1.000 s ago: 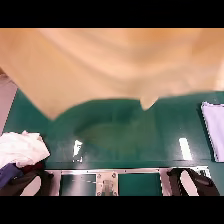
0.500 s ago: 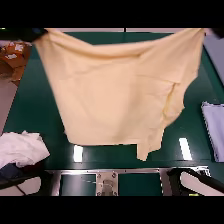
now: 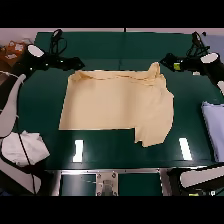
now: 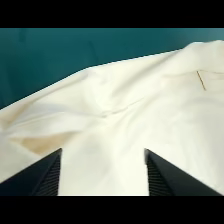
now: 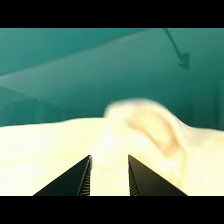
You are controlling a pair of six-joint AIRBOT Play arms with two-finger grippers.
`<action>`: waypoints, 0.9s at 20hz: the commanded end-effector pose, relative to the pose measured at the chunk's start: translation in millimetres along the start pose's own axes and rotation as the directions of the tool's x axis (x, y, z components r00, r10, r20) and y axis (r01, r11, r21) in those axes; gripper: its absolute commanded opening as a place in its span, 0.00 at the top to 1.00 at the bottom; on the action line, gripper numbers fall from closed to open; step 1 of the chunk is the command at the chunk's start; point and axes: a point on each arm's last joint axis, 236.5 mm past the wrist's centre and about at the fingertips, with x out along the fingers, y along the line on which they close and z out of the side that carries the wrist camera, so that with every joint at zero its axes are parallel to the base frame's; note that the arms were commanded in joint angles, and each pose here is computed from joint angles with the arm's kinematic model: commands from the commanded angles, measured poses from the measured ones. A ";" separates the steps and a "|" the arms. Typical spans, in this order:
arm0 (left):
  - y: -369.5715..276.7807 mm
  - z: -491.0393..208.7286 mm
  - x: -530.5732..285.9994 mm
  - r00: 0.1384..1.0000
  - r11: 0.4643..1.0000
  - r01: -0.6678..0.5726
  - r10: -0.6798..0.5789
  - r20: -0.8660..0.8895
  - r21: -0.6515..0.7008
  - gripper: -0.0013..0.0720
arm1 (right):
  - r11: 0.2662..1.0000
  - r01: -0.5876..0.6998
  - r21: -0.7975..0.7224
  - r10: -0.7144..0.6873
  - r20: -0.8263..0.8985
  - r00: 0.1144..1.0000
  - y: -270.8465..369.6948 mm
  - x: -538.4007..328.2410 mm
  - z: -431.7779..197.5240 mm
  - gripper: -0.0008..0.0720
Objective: Fold the shirts.
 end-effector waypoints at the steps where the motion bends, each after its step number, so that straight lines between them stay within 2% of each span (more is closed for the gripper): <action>1: 7.6 -10.4 -19.6 0.995 0.999 0.043 -0.045 -0.093 -0.022 0.47 | 0.999 0.028 0.046 -0.023 -0.113 0.993 -38.8 -24.4 -17.7 0.72; 2: 11.9 -10.3 -35.1 0.991 0.998 0.055 -0.058 -0.118 -0.028 0.65 | 0.997 0.030 0.069 -0.020 -0.140 0.990 -48.0 -42.1 -21.1 0.72; 3: 16.7 -9.8 -49.1 0.989 0.997 0.057 -0.065 -0.133 -0.060 0.96 | 0.995 0.034 0.091 -0.019 -0.162 0.987 -55.4 -58.6 -27.0 0.74; 4: 23.0 -8.5 -62.3 0.988 0.993 0.053 -0.068 -0.142 -0.104 0.95 | 0.993 0.040 0.113 -0.019 -0.181 0.983 -60.7 -73.0 -35.8 0.79; 7: 45.0 -28.7 -99.9 0.971 0.982 -0.018 -0.027 -0.238 -0.186 0.95 | 0.979 0.151 0.140 -0.115 -0.241 0.964 -89.9 -115.5 -86.0 0.78; 8: 54.1 -43.2 -114.8 0.953 0.980 -0.079 0.021 -0.302 -0.180 0.96 | 0.965 0.210 0.160 -0.163 -0.263 0.951 -103.9 -129.8 -105.6 0.73; 9: 61.4 -58.3 -127.7 0.926 0.977 -0.139 0.070 -0.370 -0.163 0.96 | 0.946 0.263 0.187 -0.204 -0.287 0.936 -117.3 -142.5 -125.6 0.57; 10: 65.5 -69.1 -141.2 0.906 0.970 -0.193 0.118 -0.407 -0.147 0.95 | 0.927 0.300 0.224 -0.223 -0.312 0.923 -128.2 -152.5 -147.6 0.50; 12: 63.6 -84.8 -155.8 0.912 0.955 -0.229 0.143 -0.384 -0.188 0.96 | 0.897 0.329 0.294 -0.211 -0.368 0.906 -139.9 -158.1 -190.8 0.50; 14: 58.4 -128.4 -167.9 0.888 0.944 -0.255 0.144 -0.437 -0.207 0.95 | 0.879 0.345 0.330 -0.183 -0.434 0.882 -143.6 -152.1 -232.8 0.47; 18: 75.6 -210.3 -181.3 0.863 0.883 -0.347 0.169 -0.476 -0.315 0.95 | 0.878 0.282 0.388 -0.097 -0.431 0.897 -132.0 -128.3 -258.5 0.47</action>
